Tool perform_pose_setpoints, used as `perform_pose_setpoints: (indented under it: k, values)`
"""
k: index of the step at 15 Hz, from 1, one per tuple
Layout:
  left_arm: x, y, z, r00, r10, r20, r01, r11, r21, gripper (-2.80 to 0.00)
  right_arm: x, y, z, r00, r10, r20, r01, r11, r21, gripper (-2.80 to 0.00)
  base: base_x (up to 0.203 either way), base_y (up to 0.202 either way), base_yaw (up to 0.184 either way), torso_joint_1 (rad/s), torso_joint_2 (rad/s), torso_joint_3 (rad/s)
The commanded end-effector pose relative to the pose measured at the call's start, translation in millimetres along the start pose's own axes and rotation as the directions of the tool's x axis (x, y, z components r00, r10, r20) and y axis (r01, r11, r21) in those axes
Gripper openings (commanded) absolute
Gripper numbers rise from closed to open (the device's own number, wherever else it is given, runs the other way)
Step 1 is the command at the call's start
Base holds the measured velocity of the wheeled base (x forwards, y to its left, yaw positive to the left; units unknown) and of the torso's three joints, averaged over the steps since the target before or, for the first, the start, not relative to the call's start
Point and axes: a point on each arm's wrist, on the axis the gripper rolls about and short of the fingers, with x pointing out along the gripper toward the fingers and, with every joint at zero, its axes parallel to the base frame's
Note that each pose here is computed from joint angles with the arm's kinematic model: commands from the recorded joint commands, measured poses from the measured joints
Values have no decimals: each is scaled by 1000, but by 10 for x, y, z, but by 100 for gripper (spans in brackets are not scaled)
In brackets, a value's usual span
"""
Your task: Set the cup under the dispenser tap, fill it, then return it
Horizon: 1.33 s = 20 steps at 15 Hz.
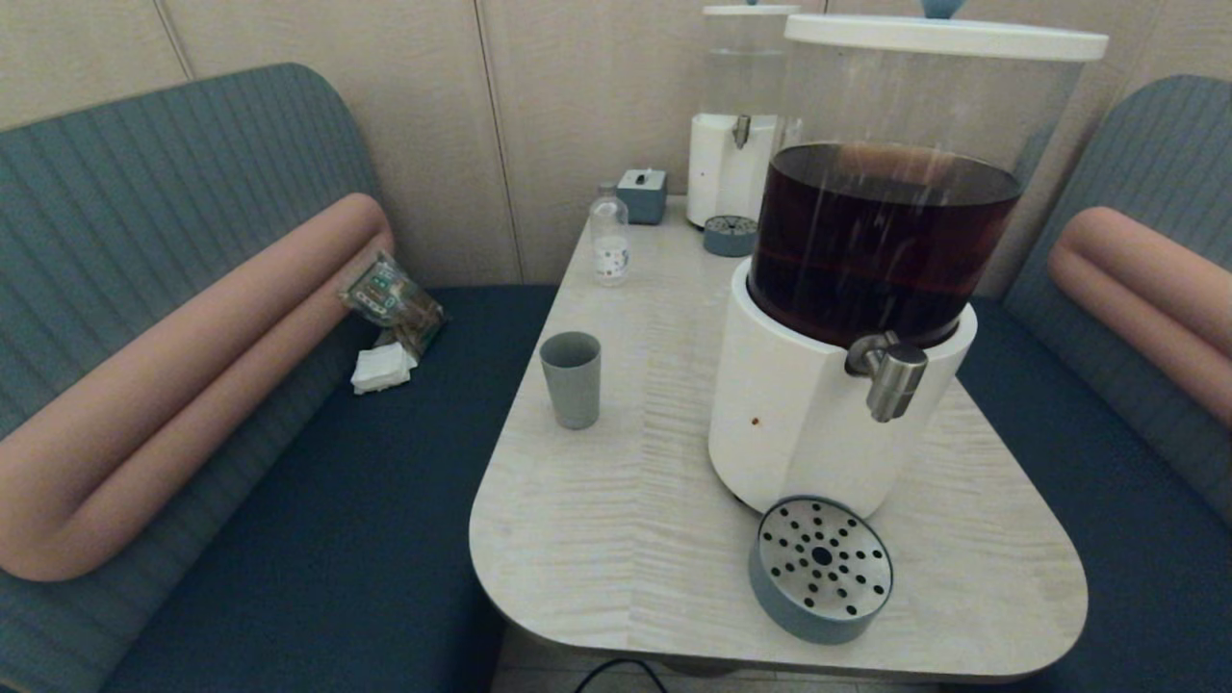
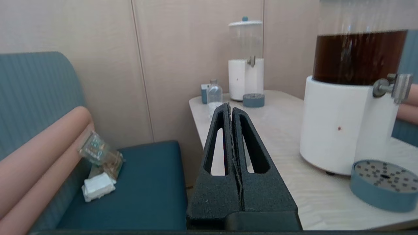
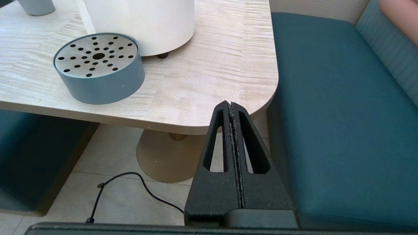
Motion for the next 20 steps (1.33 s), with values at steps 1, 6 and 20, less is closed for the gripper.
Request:
perform_pose_setpoints:
  k: [1,6,20]
  values:
    - [-41,-10,-26,1000,0,4,0,1000,2,-280,1,0,1,1000,1,-1,-1,1000,0,-280,0,0,0,0,0,0]
    - [-133,-28,-58,1000,10,1,-10,1000,18,-280,1,0,1,1000,1,-1,-1,1000,0,-280,0,0,0,0,0,0]
    - [-420,-59,-530,937,65,-343,-61,998,22,-280,0,0,0,1000,0,0,0,1000,0,-280,0,0,0,0,0,0]
